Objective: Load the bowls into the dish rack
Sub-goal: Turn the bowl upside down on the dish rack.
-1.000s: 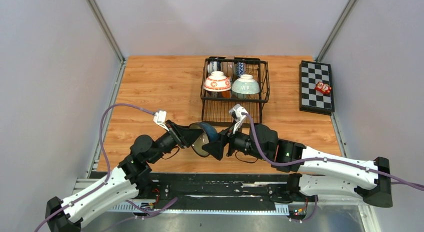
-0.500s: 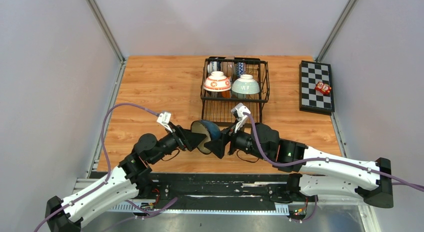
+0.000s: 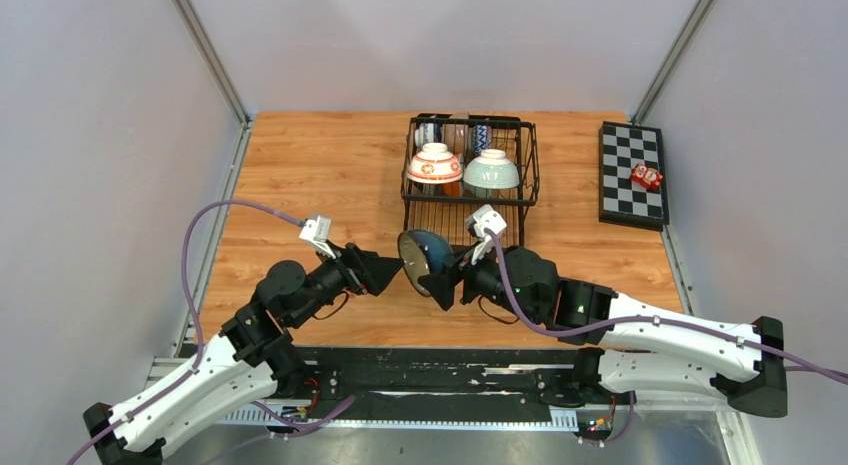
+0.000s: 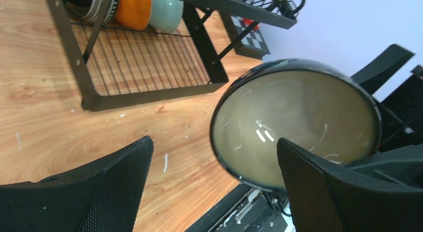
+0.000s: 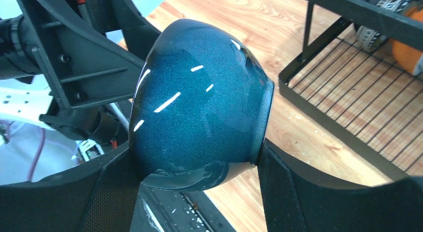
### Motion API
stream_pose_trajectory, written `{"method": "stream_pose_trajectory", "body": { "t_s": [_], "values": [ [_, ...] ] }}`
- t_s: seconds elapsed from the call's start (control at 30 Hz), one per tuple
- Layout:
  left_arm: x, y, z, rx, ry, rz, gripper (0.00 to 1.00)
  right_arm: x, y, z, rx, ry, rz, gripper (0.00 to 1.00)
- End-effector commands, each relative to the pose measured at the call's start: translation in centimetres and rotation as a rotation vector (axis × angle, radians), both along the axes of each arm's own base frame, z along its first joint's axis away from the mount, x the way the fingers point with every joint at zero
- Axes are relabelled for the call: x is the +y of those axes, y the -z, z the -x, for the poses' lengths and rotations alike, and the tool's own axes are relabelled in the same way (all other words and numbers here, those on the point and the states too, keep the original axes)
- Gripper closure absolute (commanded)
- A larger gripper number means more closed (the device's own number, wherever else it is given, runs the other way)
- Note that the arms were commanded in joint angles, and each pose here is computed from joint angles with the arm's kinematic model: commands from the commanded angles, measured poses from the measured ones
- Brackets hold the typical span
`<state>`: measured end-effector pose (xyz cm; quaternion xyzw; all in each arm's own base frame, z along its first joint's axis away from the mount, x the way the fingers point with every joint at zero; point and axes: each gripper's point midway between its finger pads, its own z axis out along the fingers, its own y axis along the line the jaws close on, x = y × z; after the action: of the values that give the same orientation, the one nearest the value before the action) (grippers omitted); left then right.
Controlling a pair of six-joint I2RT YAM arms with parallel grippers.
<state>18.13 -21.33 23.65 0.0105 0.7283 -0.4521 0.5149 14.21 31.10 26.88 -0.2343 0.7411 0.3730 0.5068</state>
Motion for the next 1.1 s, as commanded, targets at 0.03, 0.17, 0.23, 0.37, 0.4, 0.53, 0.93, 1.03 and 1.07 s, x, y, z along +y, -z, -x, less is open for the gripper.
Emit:
{"method": "stream_pose_trajectory", "body": {
  "t_s": [0.03, 0.17, 0.23, 0.37, 0.4, 0.53, 0.93, 1.03, 1.07],
  "values": [
    [1.8, 1.3, -0.6, 0.022, -0.081, -0.1, 0.06, -0.7, -4.0, -1.6, -0.125, 0.075, -0.057, 0.98],
    [2.2, 1.4, -0.5, 0.02, -0.091, -0.115, 0.06, -0.6, -3.5, -2.2, -0.154, 0.088, -0.002, 0.98],
    [2.4, 1.2, -0.5, 0.017, -0.094, -0.121, 0.06, -0.5, -3.2, -2.6, -0.175, 0.097, 0.036, 0.98],
    [3.3, 1.0, -0.3, 0.013, -0.113, -0.151, 0.06, -0.7, -2.2, -3.2, -0.212, 0.099, 0.152, 0.98],
    [3.5, 0.8, -0.2, 0.009, -0.117, -0.159, 0.06, -0.8, -1.9, -3.4, -0.23, 0.099, 0.181, 0.98],
    [4.8, 0.4, 0.0, -0.002, -0.145, -0.201, 0.06, -1.2, -0.8, -4.4, -0.279, 0.111, 0.293, 0.98],
    [6.4, -1.0, 0.9, -0.055, -0.144, -0.271, 0.05, -1.5, 1.5, -7.1, -0.462, 0.09, 0.672, 0.98],
    [6.7, -1.1, 1.1, -0.064, -0.135, -0.295, 0.05, -1.5, 2.0, -7.9, -0.505, 0.093, 0.762, 0.98],
    [6.8, -1.2, 1.2, -0.069, -0.137, -0.301, 0.06, -1.4, 2.2, -8.1, -0.519, 0.09, 0.791, 0.98]
  ]
}}
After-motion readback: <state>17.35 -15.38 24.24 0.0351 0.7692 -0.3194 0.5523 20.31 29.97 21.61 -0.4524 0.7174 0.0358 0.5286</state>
